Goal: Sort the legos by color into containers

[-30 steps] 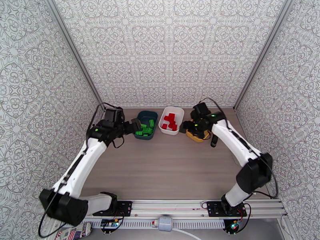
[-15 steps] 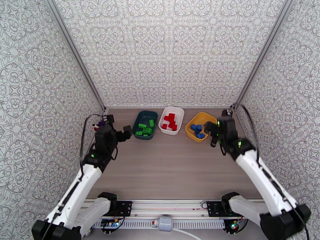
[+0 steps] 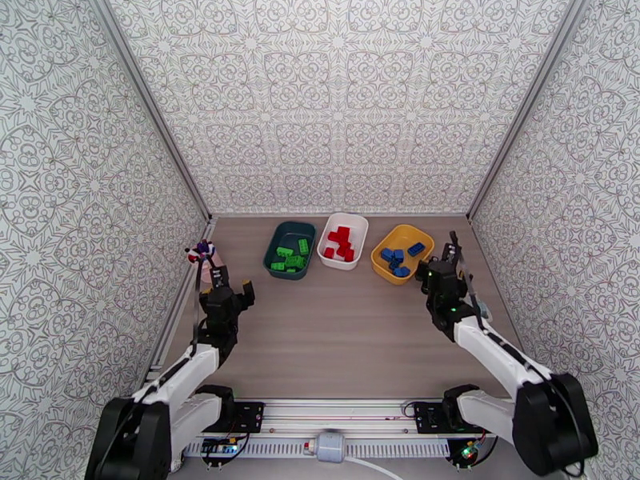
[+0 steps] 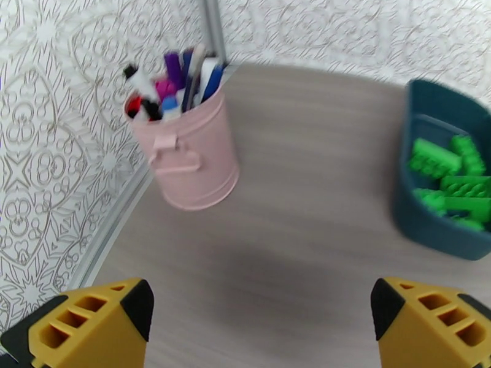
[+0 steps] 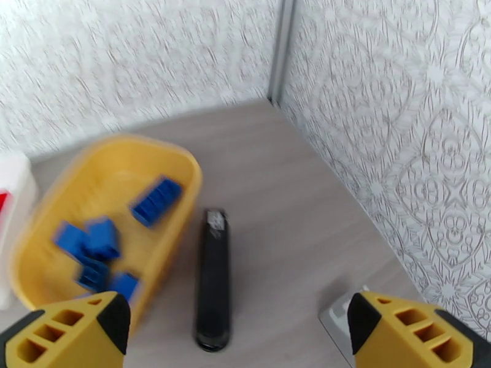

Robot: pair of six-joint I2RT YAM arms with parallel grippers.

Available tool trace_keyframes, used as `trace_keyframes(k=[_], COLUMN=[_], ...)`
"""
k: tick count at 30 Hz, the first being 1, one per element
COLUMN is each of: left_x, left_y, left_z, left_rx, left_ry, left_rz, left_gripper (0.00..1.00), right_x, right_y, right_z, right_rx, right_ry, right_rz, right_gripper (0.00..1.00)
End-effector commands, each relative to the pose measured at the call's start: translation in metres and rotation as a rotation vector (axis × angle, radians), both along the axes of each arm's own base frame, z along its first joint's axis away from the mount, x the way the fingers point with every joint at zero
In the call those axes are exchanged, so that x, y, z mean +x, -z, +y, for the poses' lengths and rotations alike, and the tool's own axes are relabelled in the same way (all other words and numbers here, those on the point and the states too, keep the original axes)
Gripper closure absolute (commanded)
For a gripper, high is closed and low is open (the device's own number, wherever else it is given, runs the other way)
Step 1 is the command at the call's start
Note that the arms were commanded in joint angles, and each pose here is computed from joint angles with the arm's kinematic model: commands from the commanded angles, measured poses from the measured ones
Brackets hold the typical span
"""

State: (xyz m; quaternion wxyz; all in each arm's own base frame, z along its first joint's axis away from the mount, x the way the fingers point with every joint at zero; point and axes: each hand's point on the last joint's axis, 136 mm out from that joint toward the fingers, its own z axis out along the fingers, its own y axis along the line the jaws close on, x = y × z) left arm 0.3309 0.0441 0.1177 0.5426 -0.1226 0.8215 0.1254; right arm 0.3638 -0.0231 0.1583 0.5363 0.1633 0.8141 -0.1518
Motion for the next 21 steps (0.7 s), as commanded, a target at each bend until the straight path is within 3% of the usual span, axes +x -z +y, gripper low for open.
trace_keyframes(k=[1, 4, 14, 21], left_x=[0.019, 0.035, 0.059, 0.063], left_y=[-0.020, -0.028, -0.002, 0.002], left_z=[0.007, 0.006, 0.002, 0.012], left_rx=[0.021, 0.017, 0.050, -0.001], left_ry=[-0.001, 0.030, 0.093, 0.066], left_rz=[-0.107, -0.197, -0.199, -0.158], left_gripper=[0.01, 0.01, 0.01, 0.01], right_x=[0.010, 0.017, 0.025, 0.039], right_y=[0.000, 0.015, 0.021, 0.031], right_z=[-0.007, -0.006, -0.006, 0.000], right_rx=[-0.024, -0.040, -0.054, -0.024], right_ry=[0.010, -0.014, -0.109, -0.170], right_rz=[-0.086, -0.070, -0.173, -0.100], right_gripper=[0.01, 0.01, 0.01, 0.01])
